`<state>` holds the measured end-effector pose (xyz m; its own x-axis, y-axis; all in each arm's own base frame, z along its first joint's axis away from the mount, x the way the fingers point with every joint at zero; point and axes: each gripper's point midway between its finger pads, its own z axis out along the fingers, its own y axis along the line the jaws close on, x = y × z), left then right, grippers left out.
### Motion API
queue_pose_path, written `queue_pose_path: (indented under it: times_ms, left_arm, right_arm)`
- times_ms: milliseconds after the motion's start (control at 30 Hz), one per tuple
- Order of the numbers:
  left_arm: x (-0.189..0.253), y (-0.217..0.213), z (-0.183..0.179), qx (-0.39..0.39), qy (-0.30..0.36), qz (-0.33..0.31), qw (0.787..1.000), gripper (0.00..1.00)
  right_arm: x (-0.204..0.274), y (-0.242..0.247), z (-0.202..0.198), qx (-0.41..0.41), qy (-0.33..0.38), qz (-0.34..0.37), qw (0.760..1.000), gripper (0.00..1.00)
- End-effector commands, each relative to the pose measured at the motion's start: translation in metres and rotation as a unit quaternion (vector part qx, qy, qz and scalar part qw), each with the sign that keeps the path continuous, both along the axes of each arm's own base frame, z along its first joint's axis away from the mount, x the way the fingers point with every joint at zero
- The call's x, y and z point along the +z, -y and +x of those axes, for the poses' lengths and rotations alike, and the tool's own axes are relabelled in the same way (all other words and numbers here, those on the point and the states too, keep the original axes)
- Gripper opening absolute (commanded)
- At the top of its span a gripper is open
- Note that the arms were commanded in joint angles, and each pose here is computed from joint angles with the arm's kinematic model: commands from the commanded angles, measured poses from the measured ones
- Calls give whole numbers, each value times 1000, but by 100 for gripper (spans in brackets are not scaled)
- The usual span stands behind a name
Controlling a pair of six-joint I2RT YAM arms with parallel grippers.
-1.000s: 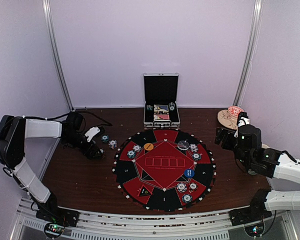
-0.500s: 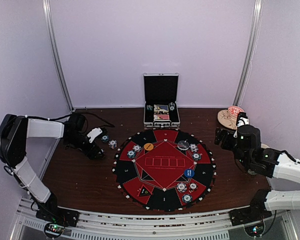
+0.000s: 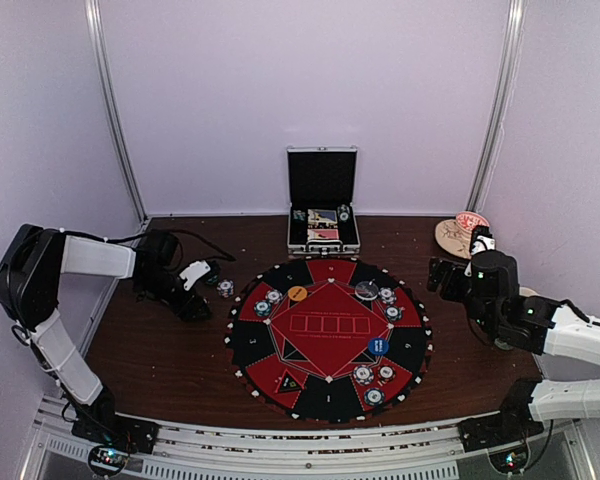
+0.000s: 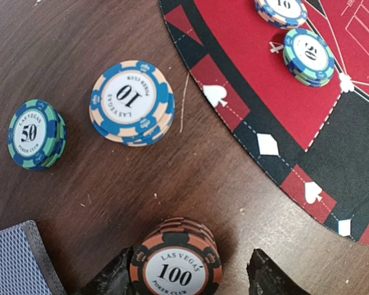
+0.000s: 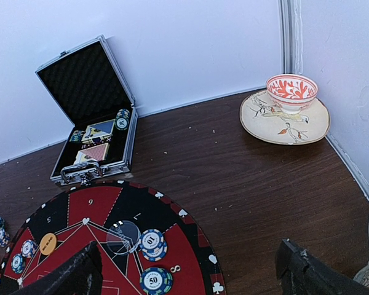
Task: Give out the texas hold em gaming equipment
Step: Pick up the pile of poker chips from the pile of poker chips.
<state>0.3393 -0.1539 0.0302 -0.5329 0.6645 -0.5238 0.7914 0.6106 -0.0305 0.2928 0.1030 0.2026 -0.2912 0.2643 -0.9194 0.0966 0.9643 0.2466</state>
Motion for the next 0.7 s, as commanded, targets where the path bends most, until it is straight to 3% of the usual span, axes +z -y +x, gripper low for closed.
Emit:
queue_pose_path:
  times_ms: [0, 433, 667]
  left_arm:
    - [7, 5, 13, 0, 25, -3, 1000, 61]
    - [12, 5, 13, 1, 35, -5, 999, 49]
    - [14, 3, 15, 5, 41, 0, 999, 37]
  right_arm:
    - [9, -1, 3, 2, 8, 0, 1000, 100]
    - [8, -2, 3, 3, 7, -1, 1000, 100]
    - [7, -2, 3, 4, 7, -1, 1000, 100]
